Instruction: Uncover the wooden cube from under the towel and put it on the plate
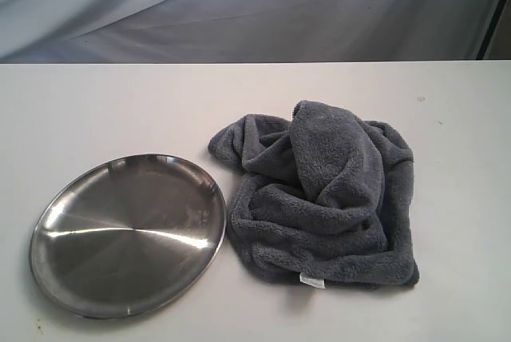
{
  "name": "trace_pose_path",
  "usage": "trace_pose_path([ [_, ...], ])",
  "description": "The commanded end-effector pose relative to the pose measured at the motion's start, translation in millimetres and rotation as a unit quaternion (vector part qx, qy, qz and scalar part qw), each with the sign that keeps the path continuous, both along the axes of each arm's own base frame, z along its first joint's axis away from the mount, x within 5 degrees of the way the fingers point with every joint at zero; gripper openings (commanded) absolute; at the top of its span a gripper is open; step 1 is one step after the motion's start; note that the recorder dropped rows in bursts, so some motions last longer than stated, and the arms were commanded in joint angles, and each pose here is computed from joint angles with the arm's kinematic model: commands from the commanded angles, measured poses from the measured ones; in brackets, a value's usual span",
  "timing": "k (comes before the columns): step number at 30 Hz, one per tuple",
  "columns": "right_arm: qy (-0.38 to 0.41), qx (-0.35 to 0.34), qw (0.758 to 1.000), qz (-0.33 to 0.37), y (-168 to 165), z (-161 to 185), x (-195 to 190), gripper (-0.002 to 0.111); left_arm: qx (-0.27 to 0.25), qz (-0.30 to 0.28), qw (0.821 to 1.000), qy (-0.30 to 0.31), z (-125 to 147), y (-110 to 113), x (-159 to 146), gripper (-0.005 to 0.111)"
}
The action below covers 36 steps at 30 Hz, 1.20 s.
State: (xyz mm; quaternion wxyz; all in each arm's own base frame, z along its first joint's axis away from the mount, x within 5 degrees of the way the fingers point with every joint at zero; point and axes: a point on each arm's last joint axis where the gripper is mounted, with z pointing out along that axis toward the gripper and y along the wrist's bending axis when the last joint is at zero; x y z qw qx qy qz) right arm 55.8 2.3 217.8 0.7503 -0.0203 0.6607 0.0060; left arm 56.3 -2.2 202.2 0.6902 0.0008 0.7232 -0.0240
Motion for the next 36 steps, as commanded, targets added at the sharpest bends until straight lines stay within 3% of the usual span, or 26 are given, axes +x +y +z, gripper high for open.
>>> trace_pose_path([
  [1, -0.044, 0.034, 0.998, 0.009, 0, 7, -2, 0.0, -0.001, 0.001, 1.0, 0.001, -1, 0, 0, 0.001],
  [9, -0.131, 0.077, 0.988, 0.02, 0, 23, -6, 0.0, 0.0, 0.001, 1.0, 0.001, -1, 0, 0, 0.001],
  [18, -0.153, 0.107, 0.982, 0.03, -1, 44, -12, 0.0, -0.001, 0.001, 1.0, 0.001, -1, 0, 0, 0.001],
  [26, -0.066, 0.048, 0.997, 0.008, -1, 84, -27, 0.0, -0.001, 0.001, 1.0, 0.001, -1, 0, 0, 0.001],
  [36, 0.07, 0.03, 0.997, -0.006, -3, 81, -37, 0.0, 0.0, 0.001, 1.0, 0.001, -1, 0, 0, 0.001],
])
